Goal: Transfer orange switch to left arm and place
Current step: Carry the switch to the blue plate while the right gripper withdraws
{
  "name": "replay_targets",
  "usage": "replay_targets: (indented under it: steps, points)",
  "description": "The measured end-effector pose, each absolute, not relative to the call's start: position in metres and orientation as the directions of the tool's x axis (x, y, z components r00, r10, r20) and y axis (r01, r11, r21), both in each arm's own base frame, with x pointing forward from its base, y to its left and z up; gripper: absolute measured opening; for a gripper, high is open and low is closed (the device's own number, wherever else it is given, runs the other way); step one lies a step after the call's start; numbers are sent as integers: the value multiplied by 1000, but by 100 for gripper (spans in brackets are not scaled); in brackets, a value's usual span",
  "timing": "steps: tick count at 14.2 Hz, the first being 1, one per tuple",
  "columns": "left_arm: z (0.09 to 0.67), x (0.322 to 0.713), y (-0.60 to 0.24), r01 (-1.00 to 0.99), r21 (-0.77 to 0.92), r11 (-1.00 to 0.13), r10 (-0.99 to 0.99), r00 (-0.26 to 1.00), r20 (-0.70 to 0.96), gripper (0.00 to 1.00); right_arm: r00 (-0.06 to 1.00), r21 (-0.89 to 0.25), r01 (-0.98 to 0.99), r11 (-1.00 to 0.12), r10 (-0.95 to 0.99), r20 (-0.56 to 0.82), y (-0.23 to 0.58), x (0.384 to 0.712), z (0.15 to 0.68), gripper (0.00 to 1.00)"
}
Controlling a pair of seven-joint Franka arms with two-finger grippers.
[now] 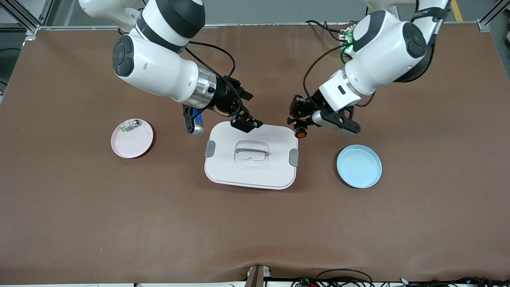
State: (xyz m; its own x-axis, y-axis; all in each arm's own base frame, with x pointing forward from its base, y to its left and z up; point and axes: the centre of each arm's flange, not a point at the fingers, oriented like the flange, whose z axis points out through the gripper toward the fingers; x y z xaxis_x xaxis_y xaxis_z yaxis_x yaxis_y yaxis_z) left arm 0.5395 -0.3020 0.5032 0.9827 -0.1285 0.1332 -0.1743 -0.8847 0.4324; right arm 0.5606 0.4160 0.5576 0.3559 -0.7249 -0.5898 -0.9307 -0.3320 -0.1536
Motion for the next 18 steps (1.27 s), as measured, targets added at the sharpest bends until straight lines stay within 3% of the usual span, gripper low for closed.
replay_targets:
  steps: [4,7,13,18]
  points:
    - [478,561,-237,-305,270,-913,-282,952,121,41,513,-177,-843,-508,-659,-551,368,560,581,100]
    - [451,577,-189,-434,213,-875,-418,901,119,41,641,-212,-743,-635,-582,-500,310,558,587,100]
    - [398,601,-108,-658,62,-751,-657,753,35,41,860,-193,-472,-860,-401,-316,233,517,554,100]
    - [351,620,-75,-826,-27,-563,-826,563,-5,41,955,-123,-253,-960,-227,-193,151,519,532,100]
